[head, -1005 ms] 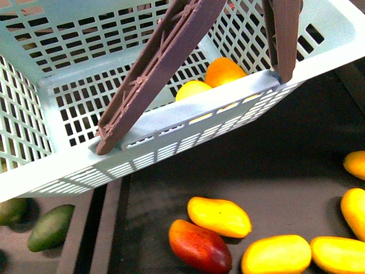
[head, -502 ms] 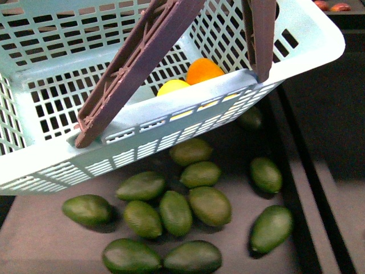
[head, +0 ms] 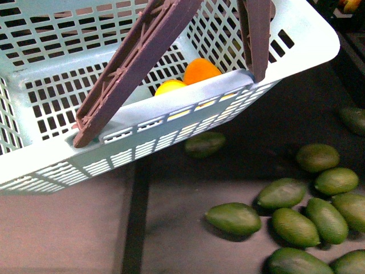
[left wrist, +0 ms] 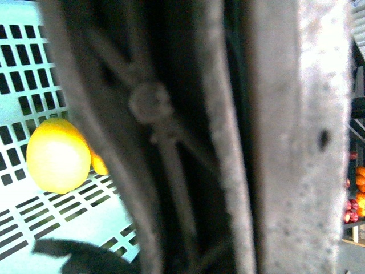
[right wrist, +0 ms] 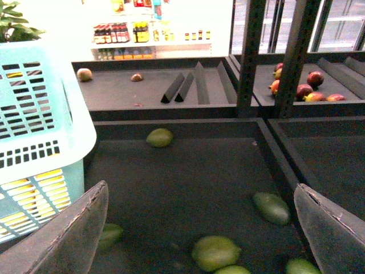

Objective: Pick lemon and mango into basket

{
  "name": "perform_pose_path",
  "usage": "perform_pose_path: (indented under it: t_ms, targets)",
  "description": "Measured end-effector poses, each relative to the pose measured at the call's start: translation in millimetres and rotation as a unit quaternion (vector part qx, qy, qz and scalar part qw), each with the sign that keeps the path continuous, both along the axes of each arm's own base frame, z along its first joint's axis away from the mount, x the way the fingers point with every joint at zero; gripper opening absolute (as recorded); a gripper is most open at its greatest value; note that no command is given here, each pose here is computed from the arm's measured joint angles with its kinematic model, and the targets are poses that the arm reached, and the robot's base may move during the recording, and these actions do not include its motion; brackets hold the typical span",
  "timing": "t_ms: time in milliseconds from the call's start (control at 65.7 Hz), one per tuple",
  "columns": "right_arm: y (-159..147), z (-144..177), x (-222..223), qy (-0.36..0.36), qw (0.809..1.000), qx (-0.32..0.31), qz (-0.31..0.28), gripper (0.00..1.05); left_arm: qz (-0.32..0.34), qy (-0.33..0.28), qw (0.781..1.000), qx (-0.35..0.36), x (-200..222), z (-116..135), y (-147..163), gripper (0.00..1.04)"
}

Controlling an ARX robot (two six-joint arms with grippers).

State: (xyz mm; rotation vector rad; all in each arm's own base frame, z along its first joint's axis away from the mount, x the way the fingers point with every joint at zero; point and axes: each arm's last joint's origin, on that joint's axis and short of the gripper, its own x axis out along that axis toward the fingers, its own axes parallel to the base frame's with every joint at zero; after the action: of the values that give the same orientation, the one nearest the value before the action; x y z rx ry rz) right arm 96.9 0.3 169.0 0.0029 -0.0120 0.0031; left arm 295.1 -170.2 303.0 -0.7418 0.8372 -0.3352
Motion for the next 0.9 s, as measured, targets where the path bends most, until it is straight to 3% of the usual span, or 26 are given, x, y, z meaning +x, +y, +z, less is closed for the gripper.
perform_pose_path:
  t_ms: [244,320,381,472,624,898]
  targets:
    - [0.0,-0.1,0.0,0.0,1.0,0.0,0.003,0.96,0.009,-0.001,1.0,0.003,2.0,-0.2,3.5,0.14]
    - [-0.1,-0.1,0.0,0.0,1.0,0.0,0.002,0.96,0.118,-0.042,0.992,-0.002,6.6,-4.6,4.4,0.14]
    - [-0.1,-0.1,0.0,0.0,1.0,0.0,0.002,0.96,0.245,-0.083,0.966,-0.016,14.5,-8.1,3.5,0.14]
    - [-0.2,-0.1,0.0,0.0,1.0,0.0,0.0,0.96,0.316,-0.095,0.943,-0.03,27.7,-12.6,14.3,0.14]
    - [-0.2,-0.1,0.0,0.0,1.0,0.0,-0.001,0.96,0.36,-0.06,0.929,-0.065,62.6,-36.8,28.6,0.14]
    - [-0.2,-0.1,0.0,0.0,1.0,0.0,-0.001,0.96,0.413,0.041,0.904,-0.104,115.4,-109.8,32.1,0.14]
